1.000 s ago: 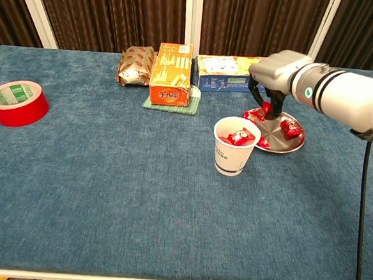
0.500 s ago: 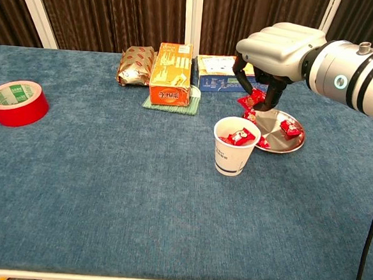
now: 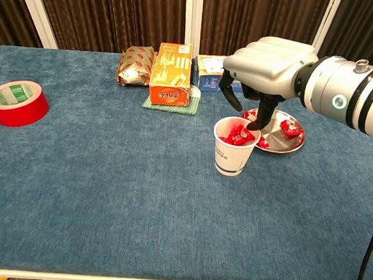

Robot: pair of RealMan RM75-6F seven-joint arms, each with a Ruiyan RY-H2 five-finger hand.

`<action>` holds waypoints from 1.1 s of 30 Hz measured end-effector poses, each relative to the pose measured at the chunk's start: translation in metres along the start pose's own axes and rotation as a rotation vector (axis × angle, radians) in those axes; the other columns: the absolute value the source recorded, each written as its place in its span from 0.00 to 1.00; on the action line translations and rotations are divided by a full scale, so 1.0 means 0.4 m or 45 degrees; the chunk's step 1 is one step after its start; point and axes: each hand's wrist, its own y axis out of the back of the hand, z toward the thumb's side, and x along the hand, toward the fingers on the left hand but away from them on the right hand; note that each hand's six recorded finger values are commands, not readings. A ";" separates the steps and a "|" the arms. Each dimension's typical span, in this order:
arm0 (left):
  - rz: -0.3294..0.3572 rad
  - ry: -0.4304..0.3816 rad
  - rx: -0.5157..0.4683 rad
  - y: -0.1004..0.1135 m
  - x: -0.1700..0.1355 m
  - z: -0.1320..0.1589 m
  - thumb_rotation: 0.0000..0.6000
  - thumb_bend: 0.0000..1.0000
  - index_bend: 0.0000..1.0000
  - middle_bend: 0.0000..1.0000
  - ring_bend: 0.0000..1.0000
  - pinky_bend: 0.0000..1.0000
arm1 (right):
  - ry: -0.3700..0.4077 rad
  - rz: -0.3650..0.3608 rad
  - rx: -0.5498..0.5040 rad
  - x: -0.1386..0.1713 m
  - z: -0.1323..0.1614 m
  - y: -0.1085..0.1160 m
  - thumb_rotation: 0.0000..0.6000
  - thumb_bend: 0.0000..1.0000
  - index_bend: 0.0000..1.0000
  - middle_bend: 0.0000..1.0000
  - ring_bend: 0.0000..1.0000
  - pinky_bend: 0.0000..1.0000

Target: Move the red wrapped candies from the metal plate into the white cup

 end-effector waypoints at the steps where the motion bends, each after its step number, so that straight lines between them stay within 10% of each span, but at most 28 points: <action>1: 0.001 0.001 -0.001 0.000 0.000 -0.001 0.92 0.12 0.13 0.08 0.03 0.11 | 0.002 0.001 0.000 -0.002 0.000 -0.001 1.00 0.02 0.48 1.00 1.00 1.00; 13: 0.006 -0.005 -0.011 0.002 0.000 -0.001 0.92 0.12 0.13 0.08 0.03 0.11 | -0.098 -0.080 0.012 -0.011 -0.082 0.038 1.00 0.09 0.47 1.00 1.00 1.00; 23: 0.004 0.003 -0.009 0.001 -0.001 -0.006 0.92 0.12 0.13 0.08 0.03 0.11 | -0.173 0.150 0.155 -0.069 -0.180 -0.104 1.00 0.32 0.43 1.00 1.00 1.00; 33: 0.000 0.012 -0.010 0.001 0.007 -0.016 0.92 0.12 0.13 0.08 0.03 0.11 | -0.105 0.213 0.104 -0.137 -0.123 -0.151 1.00 0.39 0.42 1.00 1.00 1.00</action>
